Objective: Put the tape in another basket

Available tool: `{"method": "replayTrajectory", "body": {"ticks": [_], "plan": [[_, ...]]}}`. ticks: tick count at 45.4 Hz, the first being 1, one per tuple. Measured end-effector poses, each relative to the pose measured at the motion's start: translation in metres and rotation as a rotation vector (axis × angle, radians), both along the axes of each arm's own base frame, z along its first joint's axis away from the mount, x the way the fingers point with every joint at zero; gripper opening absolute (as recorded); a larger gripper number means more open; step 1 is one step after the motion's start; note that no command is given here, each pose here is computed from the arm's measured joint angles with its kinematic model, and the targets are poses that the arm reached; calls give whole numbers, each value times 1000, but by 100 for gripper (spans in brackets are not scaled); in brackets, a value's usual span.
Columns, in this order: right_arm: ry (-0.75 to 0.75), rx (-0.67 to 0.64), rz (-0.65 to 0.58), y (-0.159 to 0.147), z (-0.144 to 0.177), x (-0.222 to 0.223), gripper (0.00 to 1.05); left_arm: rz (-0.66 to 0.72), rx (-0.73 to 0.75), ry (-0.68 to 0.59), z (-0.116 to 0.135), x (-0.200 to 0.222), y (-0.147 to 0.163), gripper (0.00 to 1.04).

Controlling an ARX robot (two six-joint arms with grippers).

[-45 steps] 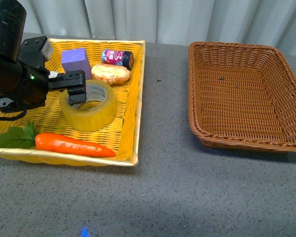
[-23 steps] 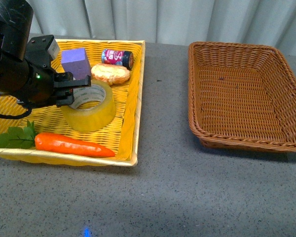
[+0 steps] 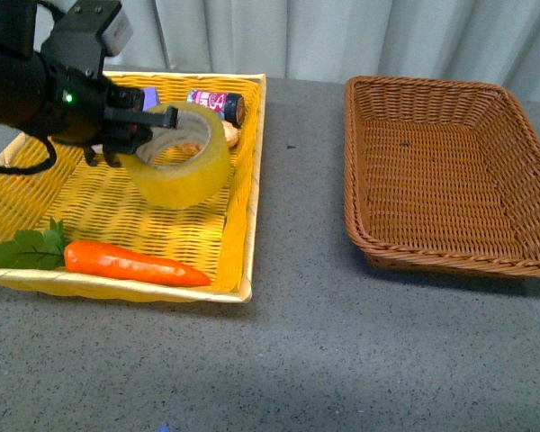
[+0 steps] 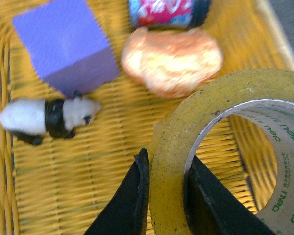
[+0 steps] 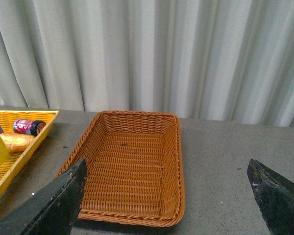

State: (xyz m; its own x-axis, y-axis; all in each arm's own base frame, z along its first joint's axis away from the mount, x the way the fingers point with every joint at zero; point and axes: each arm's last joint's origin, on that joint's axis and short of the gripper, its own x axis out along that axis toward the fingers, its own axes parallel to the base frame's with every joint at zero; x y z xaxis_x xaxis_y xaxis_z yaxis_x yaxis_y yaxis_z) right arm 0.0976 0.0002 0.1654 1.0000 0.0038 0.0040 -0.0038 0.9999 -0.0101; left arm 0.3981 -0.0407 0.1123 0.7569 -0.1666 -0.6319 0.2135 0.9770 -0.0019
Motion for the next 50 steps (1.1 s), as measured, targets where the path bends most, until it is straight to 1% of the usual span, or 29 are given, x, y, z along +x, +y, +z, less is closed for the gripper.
{"method": "replayTrajectory", "body": {"ticks": [4,10,19,28,34,42,47,50], "plan": [[0,0,0,0,0,0,96,-99,33,-49,16,-1,-7,17],[0,0,0,0,0,0,96,-202,72,-85,26,0,-17,17],[0,0,0,0,0,0,96,-403,155,-171,38,3,-49,17],[0,0,0,0,0,0,96,-582,184,-267,55,6,-86,17],[0,0,0,0,0,0,96,-649,179,-272,57,5,-97,17],[3,0,-1,0,0,0,96,-655,183,-271,56,4,-98,17],[193,-72,141,0,-1,2,96,-651,186,-271,56,5,-97,17],[236,-83,184,1,0,7,96,-652,187,-271,56,5,-97,17]]}}
